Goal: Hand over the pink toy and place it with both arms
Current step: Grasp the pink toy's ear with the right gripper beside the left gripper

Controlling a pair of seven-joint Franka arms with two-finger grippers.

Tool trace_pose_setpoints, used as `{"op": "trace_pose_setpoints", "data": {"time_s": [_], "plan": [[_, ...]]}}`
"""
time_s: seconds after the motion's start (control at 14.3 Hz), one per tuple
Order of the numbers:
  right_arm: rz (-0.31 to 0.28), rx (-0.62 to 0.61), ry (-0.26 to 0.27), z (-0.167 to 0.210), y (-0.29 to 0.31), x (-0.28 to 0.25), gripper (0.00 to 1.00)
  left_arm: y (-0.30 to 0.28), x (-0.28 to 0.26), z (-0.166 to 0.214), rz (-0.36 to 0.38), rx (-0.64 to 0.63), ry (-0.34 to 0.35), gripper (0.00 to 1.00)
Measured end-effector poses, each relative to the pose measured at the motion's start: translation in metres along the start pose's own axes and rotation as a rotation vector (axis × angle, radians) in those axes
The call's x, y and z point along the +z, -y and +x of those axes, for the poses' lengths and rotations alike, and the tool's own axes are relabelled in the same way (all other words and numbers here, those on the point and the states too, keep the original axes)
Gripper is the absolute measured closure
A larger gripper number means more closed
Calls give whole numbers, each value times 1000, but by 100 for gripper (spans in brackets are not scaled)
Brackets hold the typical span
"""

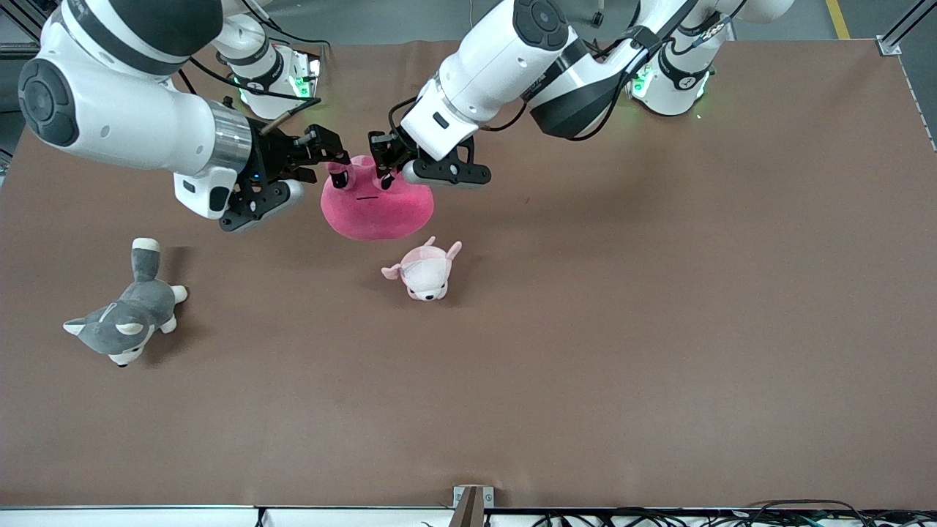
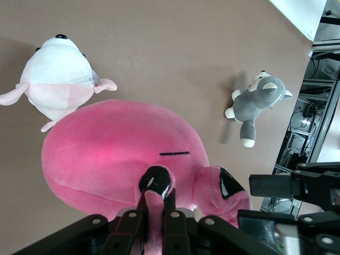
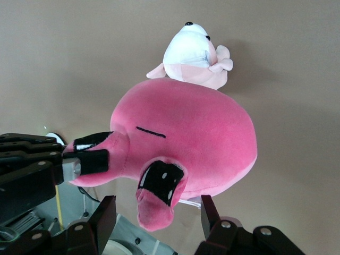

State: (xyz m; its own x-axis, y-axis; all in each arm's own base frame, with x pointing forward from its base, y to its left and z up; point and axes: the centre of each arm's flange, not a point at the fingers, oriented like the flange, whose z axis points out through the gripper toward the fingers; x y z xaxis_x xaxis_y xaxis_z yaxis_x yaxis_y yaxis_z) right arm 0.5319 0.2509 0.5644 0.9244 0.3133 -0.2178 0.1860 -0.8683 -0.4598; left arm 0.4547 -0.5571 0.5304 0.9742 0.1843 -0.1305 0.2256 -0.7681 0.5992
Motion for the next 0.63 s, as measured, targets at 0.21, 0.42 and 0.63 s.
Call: {"op": "trace_pose_setpoints", "data": {"time_s": [0.21,0.42,0.63], "plan": [[-9,-7,3,0,3,2,27,0,0,0,1,1,-1,89],[-20,-15,7,-1,7,5,27,0,0,0,2,3,-2,89],[-47,-27,12,-2,13,10,27,0,0,0,2,3,-2,89]]}}
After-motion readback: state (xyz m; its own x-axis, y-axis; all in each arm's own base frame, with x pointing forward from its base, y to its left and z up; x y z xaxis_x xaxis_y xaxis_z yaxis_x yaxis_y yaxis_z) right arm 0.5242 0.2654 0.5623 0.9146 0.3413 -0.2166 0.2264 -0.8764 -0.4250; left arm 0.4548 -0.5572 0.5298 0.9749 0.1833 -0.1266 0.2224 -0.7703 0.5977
